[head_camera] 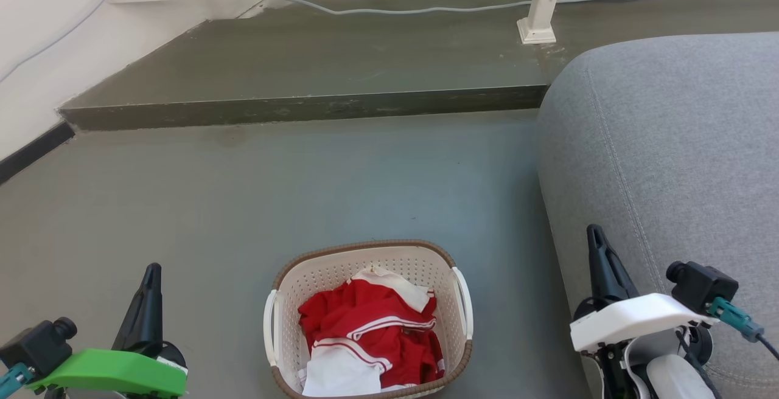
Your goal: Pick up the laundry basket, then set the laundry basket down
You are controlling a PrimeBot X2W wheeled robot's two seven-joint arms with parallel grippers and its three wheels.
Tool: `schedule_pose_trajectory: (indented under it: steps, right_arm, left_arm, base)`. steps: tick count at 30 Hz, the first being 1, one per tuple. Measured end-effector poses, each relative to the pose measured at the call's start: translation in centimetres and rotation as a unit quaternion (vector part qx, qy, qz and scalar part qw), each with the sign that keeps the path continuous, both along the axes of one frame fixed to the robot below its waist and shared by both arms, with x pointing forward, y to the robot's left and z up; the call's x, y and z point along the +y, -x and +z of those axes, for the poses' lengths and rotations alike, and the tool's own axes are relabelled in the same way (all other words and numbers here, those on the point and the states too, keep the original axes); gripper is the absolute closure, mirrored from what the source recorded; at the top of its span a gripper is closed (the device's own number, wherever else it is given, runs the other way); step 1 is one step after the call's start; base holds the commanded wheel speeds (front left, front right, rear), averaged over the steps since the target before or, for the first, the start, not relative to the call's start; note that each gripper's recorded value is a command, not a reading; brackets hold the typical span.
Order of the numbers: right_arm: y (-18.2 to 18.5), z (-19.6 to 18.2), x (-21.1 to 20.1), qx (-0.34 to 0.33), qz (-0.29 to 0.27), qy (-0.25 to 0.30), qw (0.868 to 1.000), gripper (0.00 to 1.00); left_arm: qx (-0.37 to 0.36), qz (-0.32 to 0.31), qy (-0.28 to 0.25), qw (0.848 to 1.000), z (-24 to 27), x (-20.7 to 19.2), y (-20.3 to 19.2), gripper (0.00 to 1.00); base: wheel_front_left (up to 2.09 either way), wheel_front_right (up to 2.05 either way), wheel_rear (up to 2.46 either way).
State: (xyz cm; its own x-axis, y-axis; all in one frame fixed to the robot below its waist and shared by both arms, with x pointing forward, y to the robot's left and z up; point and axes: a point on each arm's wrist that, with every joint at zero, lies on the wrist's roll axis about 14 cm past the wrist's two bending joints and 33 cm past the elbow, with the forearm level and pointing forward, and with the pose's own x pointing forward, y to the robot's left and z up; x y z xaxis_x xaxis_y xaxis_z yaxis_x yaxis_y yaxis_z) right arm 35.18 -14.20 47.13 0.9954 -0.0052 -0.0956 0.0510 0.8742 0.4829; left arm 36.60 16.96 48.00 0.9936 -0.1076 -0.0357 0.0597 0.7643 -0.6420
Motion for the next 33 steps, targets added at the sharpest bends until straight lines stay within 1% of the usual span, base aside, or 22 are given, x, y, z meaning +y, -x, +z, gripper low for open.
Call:
schedule_pose_trajectory:
  steps: [9,19,20,22,25,33]
  right_arm:
    - [-0.1,-0.4,-0.9,0.016,-0.014,-0.062,0.998,1.00]
    - [-0.3,-0.6,-1.7,0.028,-0.026,-0.131,0.991,1.00]
    - [-0.3,-0.6,-1.7,0.028,-0.026,-0.131,0.991,1.00]
    - [-0.4,-0.6,-1.9,0.029,-0.026,-0.150,0.988,1.00]
    - [-0.5,-0.5,-2.1,0.029,-0.028,-0.163,0.986,1.00]
    - [-0.5,-0.8,-2.8,0.036,-0.036,-0.215,0.975,1.00]
  left_arm:
    - [0.017,0.013,0.052,0.998,-0.4,0.3,0.1,1.00]
    - [0.036,0.028,0.099,0.994,-1.0,1.0,0.3,1.00]
    - [0.036,0.028,0.099,0.994,-1.0,1.0,0.3,1.00]
    - [0.038,0.033,0.117,0.992,-0.9,1.2,0.3,1.00]
    - [0.038,0.032,0.126,0.991,-0.8,1.1,0.1,1.00]
    - [0.048,0.040,0.172,0.983,-1.0,1.1,0.2,1.00]
  base:
    - [0.00,0.00,0.00]
    - [0.00,0.00,0.00]
    - [0.00,0.00,0.00]
    - [0.00,0.00,0.00]
    - [0.00,0.00,0.00]
    - [0.00,0.00,0.00]
